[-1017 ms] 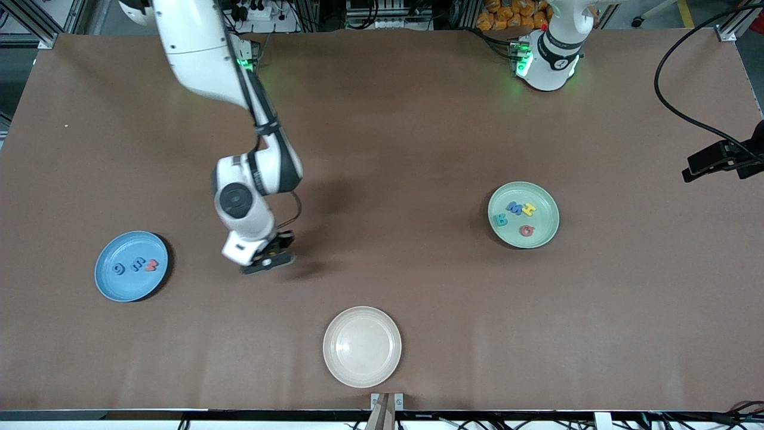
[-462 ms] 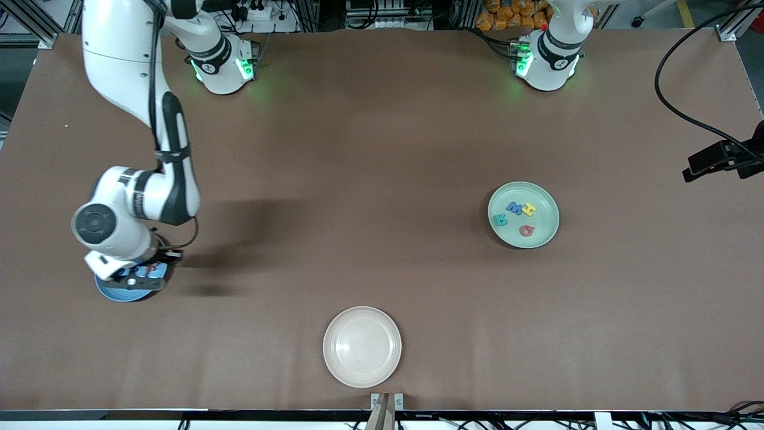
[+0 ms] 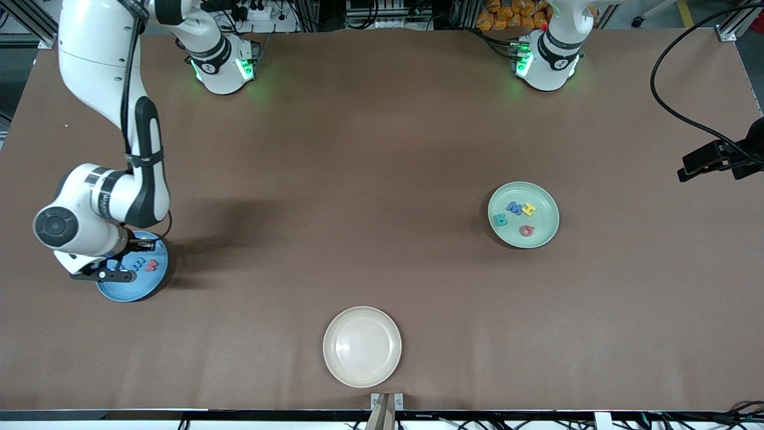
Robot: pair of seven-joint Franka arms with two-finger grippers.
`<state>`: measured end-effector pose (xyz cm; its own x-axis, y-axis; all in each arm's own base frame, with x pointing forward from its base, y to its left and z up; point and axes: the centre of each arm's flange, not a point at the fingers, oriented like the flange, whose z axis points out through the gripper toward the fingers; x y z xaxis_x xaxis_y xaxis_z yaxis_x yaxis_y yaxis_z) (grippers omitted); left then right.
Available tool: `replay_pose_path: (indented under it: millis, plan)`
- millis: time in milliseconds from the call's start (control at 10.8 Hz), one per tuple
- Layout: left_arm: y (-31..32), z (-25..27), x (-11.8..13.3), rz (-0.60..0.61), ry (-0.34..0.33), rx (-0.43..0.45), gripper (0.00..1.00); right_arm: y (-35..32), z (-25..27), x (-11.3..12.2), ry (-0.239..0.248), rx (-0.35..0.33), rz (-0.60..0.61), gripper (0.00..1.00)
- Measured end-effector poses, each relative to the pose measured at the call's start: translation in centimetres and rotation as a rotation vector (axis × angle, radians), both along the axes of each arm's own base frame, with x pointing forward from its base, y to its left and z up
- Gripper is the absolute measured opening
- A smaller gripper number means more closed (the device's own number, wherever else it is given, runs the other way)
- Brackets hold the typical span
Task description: Sort upper and lower case letters into plates
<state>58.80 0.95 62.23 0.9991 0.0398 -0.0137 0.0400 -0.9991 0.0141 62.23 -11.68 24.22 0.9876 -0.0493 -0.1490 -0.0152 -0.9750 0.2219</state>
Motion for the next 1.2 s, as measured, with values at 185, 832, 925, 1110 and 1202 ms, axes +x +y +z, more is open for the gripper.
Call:
replay_pose_path:
  millis: [185, 832, 925, 1110, 1202]
  plan:
    - [-0.6, -0.2, -0.1, -0.010, 0.013, -0.002, 1.00, -5.5, 0.5, -0.8, 0.009, 0.015, 0.023, 0.51]
    - [-4.9, -0.9, -0.4, -0.034, 0.038, -0.010, 1.00, -1.9, 2.7, 1.3, -0.024, 0.032, 0.074, 1.00]
    - [-4.9, -0.9, -0.4, -0.034, 0.038, -0.010, 1.00, -1.6, 3.7, 1.3, -0.036, 0.046, 0.053, 1.00]
    - [-4.8, -0.9, -0.4, -0.033, 0.039, -0.010, 1.00, 0.5, 5.5, 1.4, -0.055, 0.098, -0.018, 1.00]
    - [-4.8, -0.9, -0.4, -0.033, 0.039, -0.010, 1.00, 2.2, 5.7, 1.6, -0.059, 0.141, -0.054, 1.00]
